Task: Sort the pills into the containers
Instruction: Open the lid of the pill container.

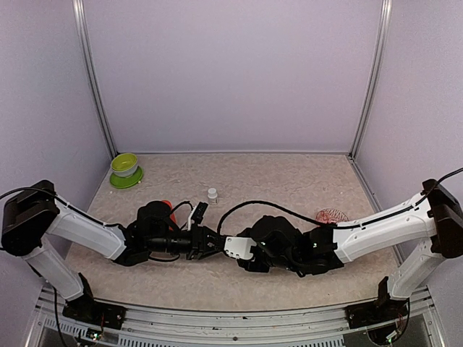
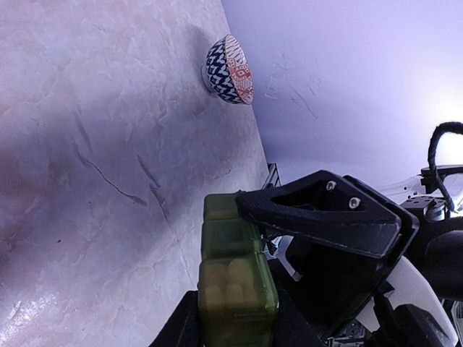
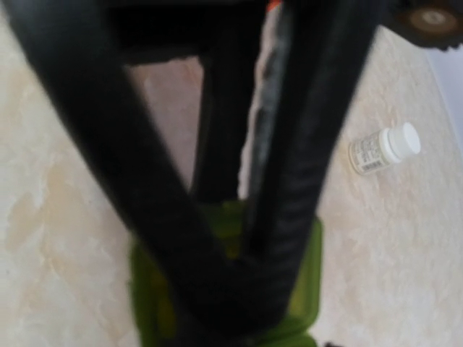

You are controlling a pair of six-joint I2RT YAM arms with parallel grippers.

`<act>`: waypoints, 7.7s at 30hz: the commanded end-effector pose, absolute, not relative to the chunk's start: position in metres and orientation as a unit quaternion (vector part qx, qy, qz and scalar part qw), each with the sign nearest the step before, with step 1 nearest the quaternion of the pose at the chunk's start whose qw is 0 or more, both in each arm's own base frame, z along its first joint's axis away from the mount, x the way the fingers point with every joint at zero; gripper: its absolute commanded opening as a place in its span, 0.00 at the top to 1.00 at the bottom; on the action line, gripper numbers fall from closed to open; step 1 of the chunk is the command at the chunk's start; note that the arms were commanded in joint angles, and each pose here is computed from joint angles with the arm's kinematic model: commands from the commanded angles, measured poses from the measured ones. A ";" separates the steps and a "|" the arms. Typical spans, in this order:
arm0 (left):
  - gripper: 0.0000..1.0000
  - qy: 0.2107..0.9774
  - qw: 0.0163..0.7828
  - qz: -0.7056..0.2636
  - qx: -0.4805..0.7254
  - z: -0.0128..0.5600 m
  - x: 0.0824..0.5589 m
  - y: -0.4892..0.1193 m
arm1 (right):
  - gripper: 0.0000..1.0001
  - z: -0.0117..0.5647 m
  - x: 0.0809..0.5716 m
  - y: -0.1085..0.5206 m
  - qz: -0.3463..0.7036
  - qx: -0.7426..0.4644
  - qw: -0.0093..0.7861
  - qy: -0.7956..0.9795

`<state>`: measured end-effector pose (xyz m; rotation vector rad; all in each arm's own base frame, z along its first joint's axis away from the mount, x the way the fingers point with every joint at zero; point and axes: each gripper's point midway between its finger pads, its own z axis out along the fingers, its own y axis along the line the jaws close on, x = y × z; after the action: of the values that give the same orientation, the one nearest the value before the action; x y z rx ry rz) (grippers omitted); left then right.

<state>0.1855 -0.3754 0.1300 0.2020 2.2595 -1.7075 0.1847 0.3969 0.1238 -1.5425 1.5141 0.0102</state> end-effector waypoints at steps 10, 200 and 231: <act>0.75 0.783 0.150 -0.599 0.075 0.130 0.181 -0.375 | 0.38 0.133 0.178 0.400 0.024 -0.618 0.473 0.627; 0.73 0.789 0.142 -0.594 0.069 0.112 0.176 -0.371 | 0.70 0.105 0.180 0.406 -0.015 -0.642 0.458 0.615; 0.73 0.787 0.147 -0.595 0.073 0.117 0.174 -0.368 | 0.18 0.103 0.167 0.387 0.063 -0.641 0.408 0.647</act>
<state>0.1738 -0.3675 0.1021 0.1610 2.3366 -1.6919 0.1619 0.3974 0.0999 -1.6529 1.6156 0.1698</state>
